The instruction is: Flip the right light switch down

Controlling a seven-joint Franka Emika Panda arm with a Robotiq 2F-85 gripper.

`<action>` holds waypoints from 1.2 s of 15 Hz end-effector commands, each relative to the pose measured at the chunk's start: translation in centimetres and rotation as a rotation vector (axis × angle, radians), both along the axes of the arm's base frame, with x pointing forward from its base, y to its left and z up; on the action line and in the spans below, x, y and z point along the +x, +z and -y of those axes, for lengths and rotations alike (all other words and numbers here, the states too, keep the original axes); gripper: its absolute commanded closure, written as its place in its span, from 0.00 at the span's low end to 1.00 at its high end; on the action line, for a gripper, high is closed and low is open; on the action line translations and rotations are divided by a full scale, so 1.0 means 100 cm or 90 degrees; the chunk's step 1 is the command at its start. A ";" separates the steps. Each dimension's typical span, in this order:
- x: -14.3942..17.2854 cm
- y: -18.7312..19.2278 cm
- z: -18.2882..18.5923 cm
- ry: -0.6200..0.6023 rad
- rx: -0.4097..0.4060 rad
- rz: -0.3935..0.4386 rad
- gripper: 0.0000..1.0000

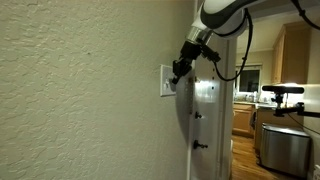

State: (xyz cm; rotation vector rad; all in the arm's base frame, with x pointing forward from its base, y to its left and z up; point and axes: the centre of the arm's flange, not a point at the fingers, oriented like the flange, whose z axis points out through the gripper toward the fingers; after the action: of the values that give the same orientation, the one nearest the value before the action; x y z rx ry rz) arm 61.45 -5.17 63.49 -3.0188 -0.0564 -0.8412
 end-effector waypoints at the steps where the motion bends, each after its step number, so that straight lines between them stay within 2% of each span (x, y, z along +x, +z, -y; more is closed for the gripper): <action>1: -0.002 -0.021 0.001 0.012 -0.006 -0.031 0.94; 4: -0.018 -0.009 0.000 0.018 -0.018 -0.023 0.93; 6: -0.032 -0.004 -0.002 0.021 -0.037 -0.036 0.76; 7: -0.039 -0.006 -0.003 0.025 -0.050 -0.050 0.75; 8: -0.045 -0.009 -0.002 0.025 -0.061 -0.063 0.60; 10: -0.054 -0.017 -0.001 0.026 -0.078 -0.094 0.49; 17: -0.071 -0.079 -0.004 0.023 -0.063 -0.220 0.02; 18: -0.073 -0.088 -0.006 0.024 -0.060 -0.232 0.01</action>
State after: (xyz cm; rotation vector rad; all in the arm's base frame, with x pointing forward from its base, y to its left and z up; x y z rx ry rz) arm 56.62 -5.15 56.98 -3.1844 -0.1515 -0.3767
